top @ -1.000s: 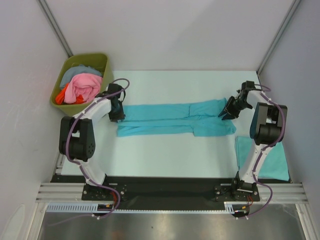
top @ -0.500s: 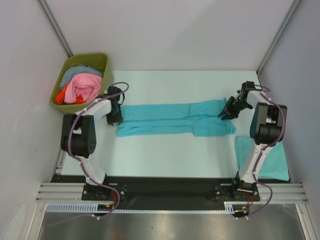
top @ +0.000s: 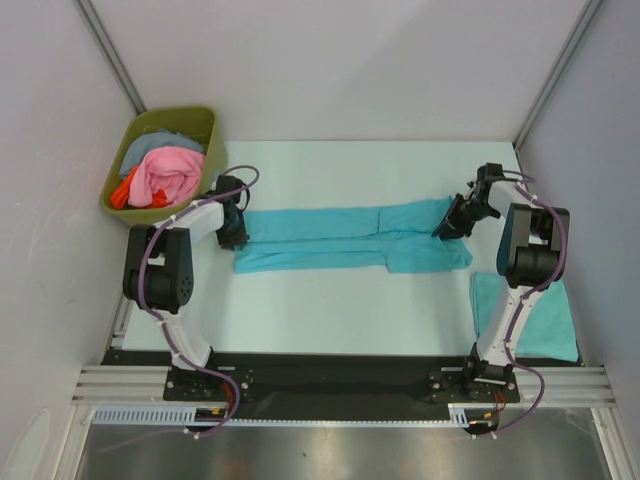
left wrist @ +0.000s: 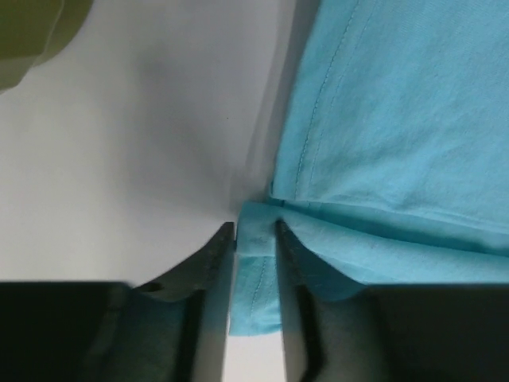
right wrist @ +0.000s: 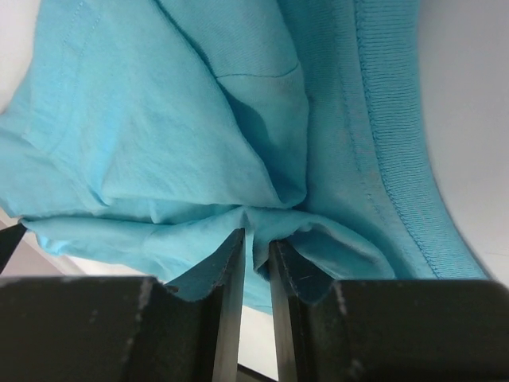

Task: Fold and stack the t-shirts
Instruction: Fold the tshirt

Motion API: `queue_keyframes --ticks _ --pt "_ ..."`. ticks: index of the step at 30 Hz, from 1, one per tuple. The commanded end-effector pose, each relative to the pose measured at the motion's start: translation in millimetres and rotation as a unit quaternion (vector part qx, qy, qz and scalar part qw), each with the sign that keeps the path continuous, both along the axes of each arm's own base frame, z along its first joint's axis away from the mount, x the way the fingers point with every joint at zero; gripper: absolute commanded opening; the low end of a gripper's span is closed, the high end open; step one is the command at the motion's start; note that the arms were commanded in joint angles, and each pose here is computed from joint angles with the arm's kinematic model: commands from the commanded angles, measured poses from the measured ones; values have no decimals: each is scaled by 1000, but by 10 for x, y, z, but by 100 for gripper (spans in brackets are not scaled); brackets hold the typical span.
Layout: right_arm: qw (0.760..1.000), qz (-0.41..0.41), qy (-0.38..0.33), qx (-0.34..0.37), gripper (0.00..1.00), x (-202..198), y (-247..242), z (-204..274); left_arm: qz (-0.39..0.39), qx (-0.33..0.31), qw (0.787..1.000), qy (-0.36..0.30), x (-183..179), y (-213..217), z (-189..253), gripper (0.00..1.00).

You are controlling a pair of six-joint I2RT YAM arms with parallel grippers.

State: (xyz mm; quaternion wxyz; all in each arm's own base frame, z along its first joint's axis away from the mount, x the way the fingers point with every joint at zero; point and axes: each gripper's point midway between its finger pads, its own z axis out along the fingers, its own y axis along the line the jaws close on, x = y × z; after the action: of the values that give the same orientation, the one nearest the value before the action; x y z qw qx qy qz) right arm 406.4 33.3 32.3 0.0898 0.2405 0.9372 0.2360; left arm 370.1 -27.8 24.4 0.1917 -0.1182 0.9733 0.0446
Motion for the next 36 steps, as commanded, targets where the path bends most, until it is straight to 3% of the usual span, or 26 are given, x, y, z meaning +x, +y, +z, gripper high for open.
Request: queue_keyframes --ticks 1,6,10,13,17,21,25,27,32,36 --pt "1000 2 -23 6 24 151 28 122 -1 -5 1000 -17 109 0 -71 28" --pt "1000 3 -21 2 23 141 16 111 1 3 1000 -15 100 31 -53 22" --pt "1000 4 -19 3 25 143 17 99 6 12 1000 -17 57 71 9 31" --pt "1000 3 -17 4 25 142 21 80 8 11 1000 -22 42 71 79 29" --pt "1000 3 -20 6 25 159 26 84 7 3 1000 -26 60 43 77 23" --pt "1000 5 -17 7 25 147 36 78 3 6 1000 -13 90 40 -3 1" --pt "1000 4 -18 5 24 144 36 78 7 6 1000 -26 106 46 117 0" --pt "1000 3 -15 6 21 141 38 63 10 3 1000 -28 87 43 159 0" --pt "1000 -1 -15 6 3 148 37 84 9 -11 1000 -25 41 -4 231 0" --pt "1000 3 -17 -3 0 80 3 255 9 -12 999 -31 4 -2 345 0"
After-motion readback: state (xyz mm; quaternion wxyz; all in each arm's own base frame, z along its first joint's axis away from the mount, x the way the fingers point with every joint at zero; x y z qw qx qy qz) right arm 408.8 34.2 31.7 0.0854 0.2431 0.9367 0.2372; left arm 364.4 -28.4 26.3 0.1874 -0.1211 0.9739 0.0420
